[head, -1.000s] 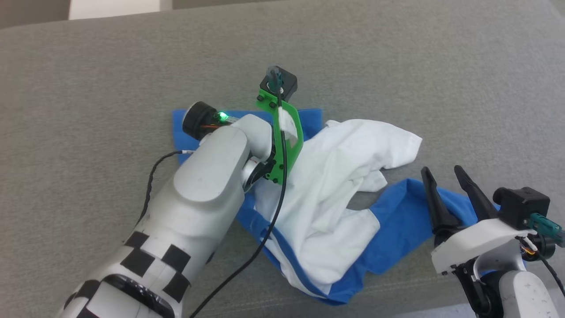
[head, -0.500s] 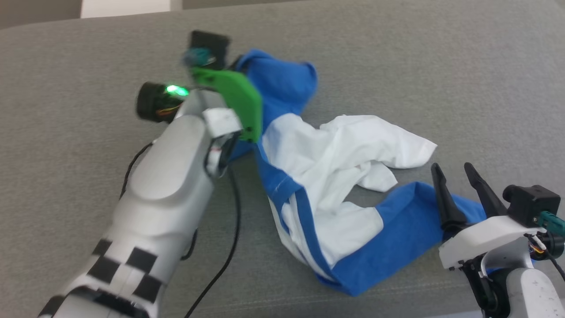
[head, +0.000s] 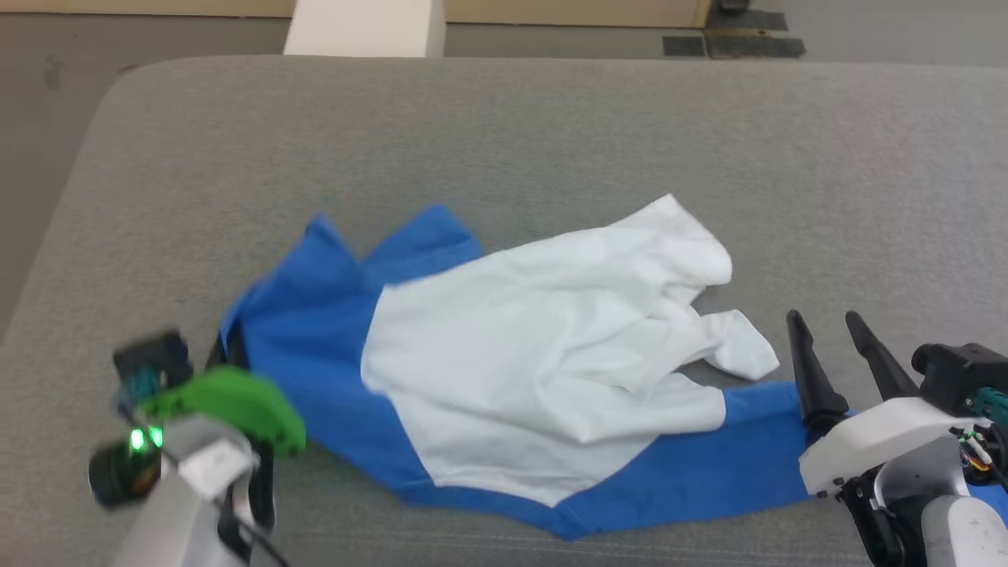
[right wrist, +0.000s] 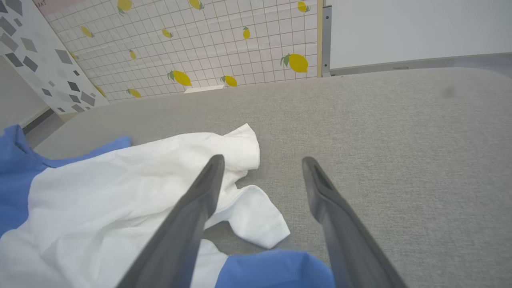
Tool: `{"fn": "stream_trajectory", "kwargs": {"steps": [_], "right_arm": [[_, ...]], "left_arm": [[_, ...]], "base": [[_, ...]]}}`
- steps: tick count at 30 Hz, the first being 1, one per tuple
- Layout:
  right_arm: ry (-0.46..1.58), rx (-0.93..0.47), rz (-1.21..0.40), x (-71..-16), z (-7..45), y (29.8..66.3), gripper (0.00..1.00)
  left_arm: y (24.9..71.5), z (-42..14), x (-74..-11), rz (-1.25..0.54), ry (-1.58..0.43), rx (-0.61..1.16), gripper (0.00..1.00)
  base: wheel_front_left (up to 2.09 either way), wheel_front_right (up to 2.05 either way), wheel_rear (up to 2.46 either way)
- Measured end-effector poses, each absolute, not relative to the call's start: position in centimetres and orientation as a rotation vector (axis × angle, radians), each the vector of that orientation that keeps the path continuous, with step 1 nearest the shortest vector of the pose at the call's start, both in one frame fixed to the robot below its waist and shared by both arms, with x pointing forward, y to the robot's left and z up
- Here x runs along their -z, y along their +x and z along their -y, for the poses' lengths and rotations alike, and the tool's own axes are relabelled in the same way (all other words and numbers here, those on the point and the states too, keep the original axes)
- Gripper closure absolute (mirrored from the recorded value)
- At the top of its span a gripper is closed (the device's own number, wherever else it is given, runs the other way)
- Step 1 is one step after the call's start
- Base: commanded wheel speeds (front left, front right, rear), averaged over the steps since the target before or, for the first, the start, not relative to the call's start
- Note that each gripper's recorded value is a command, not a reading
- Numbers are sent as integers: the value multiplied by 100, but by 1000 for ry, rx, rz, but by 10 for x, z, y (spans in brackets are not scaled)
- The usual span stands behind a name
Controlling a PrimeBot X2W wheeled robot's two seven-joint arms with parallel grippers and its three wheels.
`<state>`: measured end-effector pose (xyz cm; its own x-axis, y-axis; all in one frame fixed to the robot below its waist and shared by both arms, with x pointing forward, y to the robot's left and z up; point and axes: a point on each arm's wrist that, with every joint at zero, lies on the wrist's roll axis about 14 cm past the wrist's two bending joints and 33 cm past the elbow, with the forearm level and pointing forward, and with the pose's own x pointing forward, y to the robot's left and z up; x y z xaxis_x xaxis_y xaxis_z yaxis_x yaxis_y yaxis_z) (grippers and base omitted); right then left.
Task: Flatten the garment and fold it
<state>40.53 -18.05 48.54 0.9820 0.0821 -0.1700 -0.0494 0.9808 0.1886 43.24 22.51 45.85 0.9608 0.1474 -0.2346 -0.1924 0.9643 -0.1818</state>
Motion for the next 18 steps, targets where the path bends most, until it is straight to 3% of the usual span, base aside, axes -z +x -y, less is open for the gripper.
{"fn": "stream_trajectory", "kwargs": {"steps": [1, 2, 6, 12, 18], "right_arm": [[185, -74, -187, -484, 178, 405, 0], [185, -88, -197, -483, 173, 405, 0], [165, -147, -232, -480, 153, 407, 0], [94, -250, -360, -459, 118, 408, 0], [61, -330, -645, -413, 92, 408, 0]], "left_arm": [[421, -228, -451, -241, -216, -186, 10], [409, -231, -444, -264, -238, -199, 0], [382, -232, -441, -235, -298, -217, 0], [382, -229, -474, -59, -285, -196, 0], [391, -223, -513, 86, -235, -174, 0]], "base": [[0, 0, 0], [0, 0, 0], [0, 0, 0], [0, 0, 0], [0, 0, 0]]}}
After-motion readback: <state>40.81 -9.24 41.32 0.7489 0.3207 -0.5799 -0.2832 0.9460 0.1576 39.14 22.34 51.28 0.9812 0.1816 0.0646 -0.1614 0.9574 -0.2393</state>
